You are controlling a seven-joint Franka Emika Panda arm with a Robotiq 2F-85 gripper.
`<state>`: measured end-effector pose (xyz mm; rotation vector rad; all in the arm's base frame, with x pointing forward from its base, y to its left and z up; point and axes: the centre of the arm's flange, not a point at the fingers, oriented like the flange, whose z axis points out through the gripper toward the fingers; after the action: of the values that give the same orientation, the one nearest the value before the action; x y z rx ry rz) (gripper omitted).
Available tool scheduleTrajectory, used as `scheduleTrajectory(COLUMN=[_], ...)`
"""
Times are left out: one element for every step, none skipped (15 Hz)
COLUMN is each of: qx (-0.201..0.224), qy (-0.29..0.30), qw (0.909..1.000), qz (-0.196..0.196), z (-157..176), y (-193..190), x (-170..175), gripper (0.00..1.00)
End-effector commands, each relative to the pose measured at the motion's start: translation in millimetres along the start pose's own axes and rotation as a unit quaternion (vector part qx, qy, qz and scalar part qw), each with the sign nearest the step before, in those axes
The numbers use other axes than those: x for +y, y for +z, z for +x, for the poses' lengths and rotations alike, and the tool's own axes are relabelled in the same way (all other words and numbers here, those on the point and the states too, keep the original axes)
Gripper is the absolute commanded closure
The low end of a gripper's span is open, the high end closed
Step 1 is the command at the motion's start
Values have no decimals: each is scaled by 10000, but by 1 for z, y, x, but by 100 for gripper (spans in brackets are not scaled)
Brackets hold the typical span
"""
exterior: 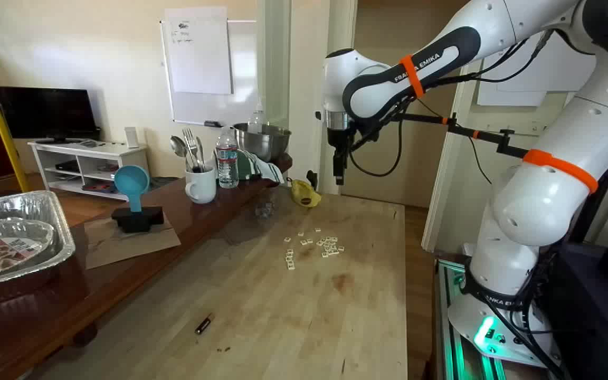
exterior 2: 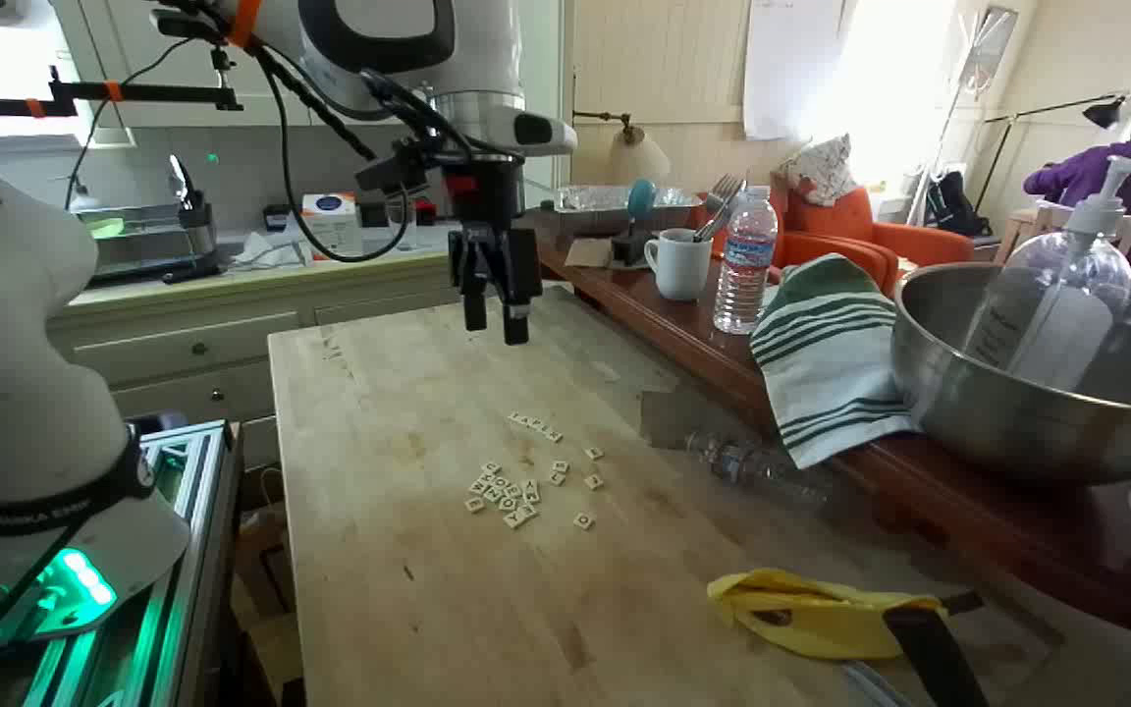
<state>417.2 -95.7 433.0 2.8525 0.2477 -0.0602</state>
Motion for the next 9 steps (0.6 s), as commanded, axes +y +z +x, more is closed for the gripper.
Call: scheduleTrajectory(qx=[0,0,0,0,0,89,95,193,370], qy=[0,0,0,0,0,-219,-563,-834,-1105], qw=[10000,10000,10000,10000,10000,9997,9983,9962,9930], qz=[0,0,0,0,0,35,94,147,176], z=[0,0,0,0,0,8,20,29,41], y=[0,0,0,0,0,7,18,25,35], x=[0,0,0,0,0,-9,-22,-33,-46], gripper=[0,0,0,0,0,0,0,0,0])
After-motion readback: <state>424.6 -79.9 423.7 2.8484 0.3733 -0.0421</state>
